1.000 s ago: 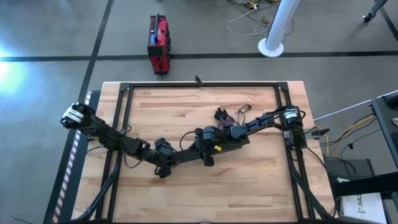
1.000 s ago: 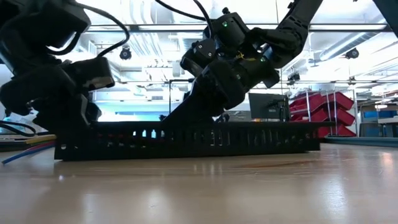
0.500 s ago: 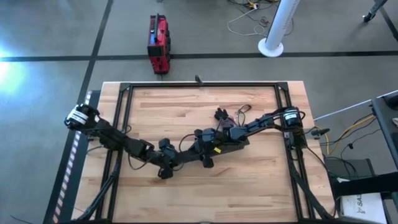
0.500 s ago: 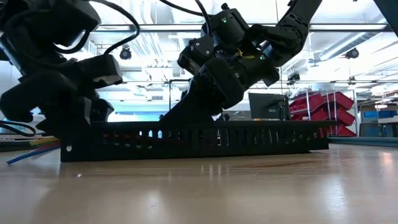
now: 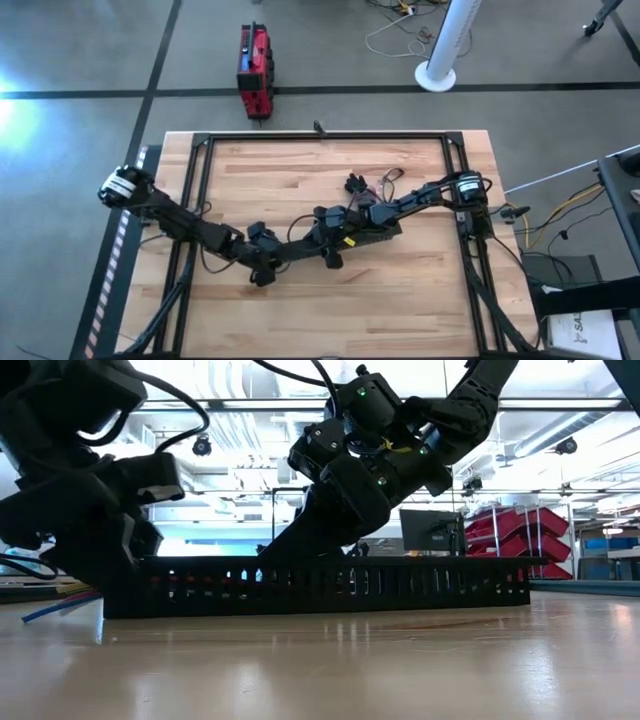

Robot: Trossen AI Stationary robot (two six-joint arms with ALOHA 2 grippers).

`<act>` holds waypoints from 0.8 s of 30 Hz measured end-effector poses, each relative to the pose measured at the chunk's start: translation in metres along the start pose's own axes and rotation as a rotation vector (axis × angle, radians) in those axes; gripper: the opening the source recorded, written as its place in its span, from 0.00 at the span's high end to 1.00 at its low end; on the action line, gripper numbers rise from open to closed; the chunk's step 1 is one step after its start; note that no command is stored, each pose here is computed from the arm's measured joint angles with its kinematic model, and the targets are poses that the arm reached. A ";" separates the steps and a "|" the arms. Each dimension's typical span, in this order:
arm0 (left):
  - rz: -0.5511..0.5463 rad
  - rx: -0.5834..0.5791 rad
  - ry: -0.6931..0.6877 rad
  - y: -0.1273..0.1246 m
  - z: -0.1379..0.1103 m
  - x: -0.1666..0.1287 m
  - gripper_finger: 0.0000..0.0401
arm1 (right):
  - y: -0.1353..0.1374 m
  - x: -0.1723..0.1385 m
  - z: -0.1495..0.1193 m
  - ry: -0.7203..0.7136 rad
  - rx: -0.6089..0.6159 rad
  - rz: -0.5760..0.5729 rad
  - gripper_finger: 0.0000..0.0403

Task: Ziptie cables
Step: Close the black cable duct

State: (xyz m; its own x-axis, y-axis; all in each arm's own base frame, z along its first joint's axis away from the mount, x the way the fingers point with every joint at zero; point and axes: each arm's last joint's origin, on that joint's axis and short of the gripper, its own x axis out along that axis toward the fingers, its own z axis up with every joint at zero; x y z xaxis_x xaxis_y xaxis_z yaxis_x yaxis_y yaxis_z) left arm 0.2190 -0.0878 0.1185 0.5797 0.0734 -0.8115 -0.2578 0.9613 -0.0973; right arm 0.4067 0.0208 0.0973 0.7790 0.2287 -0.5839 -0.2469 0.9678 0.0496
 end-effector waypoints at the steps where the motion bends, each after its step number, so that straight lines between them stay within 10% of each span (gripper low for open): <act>1: 0.001 0.000 0.001 0.000 -0.001 0.000 0.25 | 0.000 0.000 0.000 0.000 -0.001 0.000 0.46; 16: 0.022 0.002 0.022 0.006 -0.019 0.002 0.48 | -0.004 0.000 0.001 -0.029 0.001 0.008 0.46; 24: 0.014 0.030 -0.042 0.005 -0.012 0.004 0.42 | -0.006 0.003 0.008 -0.075 -0.005 0.007 0.46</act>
State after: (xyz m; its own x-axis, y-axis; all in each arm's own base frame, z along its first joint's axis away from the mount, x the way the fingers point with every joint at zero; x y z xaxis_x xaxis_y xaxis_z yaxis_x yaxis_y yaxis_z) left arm 0.2105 -0.0855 0.1078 0.6084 0.0969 -0.7877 -0.2429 0.9676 -0.0685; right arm 0.4154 0.0162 0.1011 0.8184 0.2431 -0.5207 -0.2553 0.9656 0.0494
